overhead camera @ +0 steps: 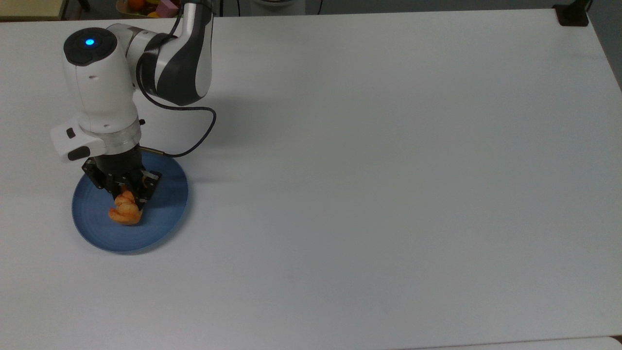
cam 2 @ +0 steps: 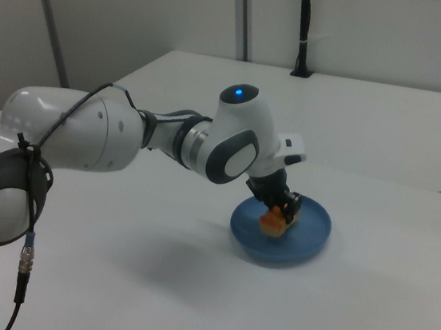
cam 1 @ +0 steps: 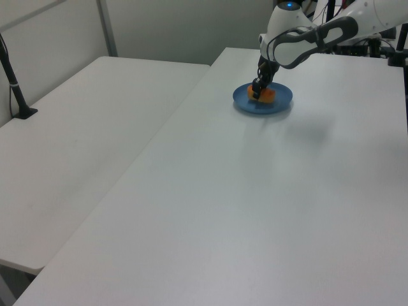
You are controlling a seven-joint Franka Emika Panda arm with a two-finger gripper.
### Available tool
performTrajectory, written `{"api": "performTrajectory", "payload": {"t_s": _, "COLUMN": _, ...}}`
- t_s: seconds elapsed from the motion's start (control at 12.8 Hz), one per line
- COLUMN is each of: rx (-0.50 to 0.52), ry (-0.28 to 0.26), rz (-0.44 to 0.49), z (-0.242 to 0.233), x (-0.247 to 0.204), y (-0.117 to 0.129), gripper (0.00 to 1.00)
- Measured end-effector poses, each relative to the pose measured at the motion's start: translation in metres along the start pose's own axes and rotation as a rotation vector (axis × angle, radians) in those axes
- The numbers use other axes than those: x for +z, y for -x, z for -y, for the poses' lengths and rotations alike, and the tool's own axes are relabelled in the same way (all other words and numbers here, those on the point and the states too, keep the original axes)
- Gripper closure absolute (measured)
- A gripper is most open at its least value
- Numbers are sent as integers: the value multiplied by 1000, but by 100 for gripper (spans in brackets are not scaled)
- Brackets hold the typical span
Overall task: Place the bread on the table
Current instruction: 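Lift the bread roll off the plate and carry it beside the plate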
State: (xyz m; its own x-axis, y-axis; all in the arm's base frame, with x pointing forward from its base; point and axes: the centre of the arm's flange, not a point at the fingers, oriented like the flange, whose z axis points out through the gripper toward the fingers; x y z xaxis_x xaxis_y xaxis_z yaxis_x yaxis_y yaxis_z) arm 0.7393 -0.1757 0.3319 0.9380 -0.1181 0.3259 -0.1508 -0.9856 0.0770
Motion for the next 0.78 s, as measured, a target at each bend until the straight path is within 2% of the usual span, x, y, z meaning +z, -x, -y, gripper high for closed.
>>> {"api": "performTrajectory", "payload": {"t_s": 0.39, "rx": -3, "ry": -12, "rz": 2, "z": 3, "x": -67, "y": -12, "gripper": 59}}
{"api": "performTrajectory", "payload": {"t_s": 0.62, "rx": -81, "ry": -6, "rz": 12, "z": 41, "x": -81, "y": -8, "gripper": 59}}
{"api": "performTrajectory", "payload": {"t_s": 0.78, "rx": -129, "ry": -4, "rz": 35, "z": 83, "x": -79, "y": 4, "gripper": 59}}
